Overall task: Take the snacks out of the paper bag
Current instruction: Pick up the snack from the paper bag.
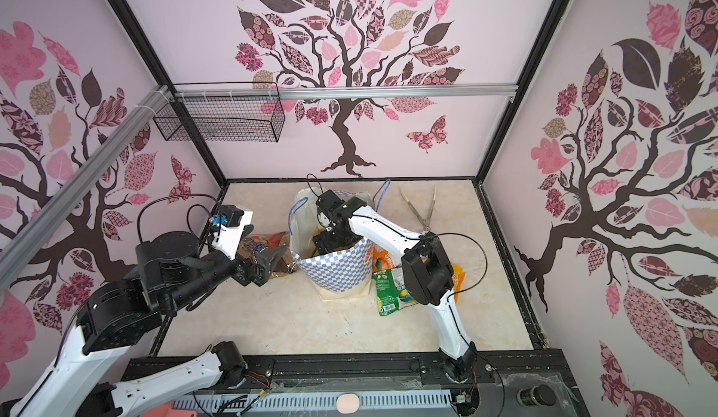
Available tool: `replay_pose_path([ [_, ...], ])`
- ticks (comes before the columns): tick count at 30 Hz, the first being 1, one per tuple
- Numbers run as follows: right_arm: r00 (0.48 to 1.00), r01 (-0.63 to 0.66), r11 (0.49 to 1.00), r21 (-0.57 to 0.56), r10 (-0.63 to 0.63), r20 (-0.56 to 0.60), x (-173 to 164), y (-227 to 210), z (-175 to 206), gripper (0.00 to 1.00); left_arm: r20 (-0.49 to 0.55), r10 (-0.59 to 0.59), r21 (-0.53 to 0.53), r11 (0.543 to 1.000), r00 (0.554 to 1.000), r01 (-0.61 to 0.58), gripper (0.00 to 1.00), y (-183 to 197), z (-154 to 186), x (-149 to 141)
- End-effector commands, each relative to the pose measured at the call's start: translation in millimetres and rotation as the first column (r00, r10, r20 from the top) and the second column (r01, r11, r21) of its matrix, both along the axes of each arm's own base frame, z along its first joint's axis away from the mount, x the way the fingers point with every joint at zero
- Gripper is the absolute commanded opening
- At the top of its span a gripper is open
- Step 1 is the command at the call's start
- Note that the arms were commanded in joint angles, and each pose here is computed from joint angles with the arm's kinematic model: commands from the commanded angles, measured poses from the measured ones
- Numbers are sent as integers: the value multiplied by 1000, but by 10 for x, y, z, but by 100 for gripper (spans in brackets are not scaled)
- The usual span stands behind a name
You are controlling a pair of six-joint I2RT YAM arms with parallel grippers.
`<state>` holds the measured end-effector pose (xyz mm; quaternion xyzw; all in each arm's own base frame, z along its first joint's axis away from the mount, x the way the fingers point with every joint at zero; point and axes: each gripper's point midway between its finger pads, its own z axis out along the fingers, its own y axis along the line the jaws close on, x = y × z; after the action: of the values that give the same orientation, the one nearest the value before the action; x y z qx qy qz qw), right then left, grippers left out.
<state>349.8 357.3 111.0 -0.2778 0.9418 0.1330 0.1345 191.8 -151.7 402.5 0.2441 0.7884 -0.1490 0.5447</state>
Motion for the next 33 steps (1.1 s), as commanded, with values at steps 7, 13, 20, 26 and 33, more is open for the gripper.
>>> replay_pose_path([
  [7,994,-33,993,-113,21,-108,-170,-106,-709,99,-26,-38,10,999,999,38,96,-125,-71,14],
  [13,989,-30,988,-149,8,-150,-302,-202,-1029,99,-28,-33,8,999,999,33,96,-115,-90,14],
  [20,977,-24,984,-177,-14,-211,-481,-305,-1366,99,-31,-37,4,999,999,37,96,-131,-92,17],
  [26,975,-25,982,-189,-17,-219,-516,-351,-1417,88,-33,-40,4,999,999,40,97,-141,-103,16],
  [33,989,-11,992,-126,-7,-147,-370,-224,-1063,60,-36,-36,1,999,999,36,96,-132,-113,14],
])
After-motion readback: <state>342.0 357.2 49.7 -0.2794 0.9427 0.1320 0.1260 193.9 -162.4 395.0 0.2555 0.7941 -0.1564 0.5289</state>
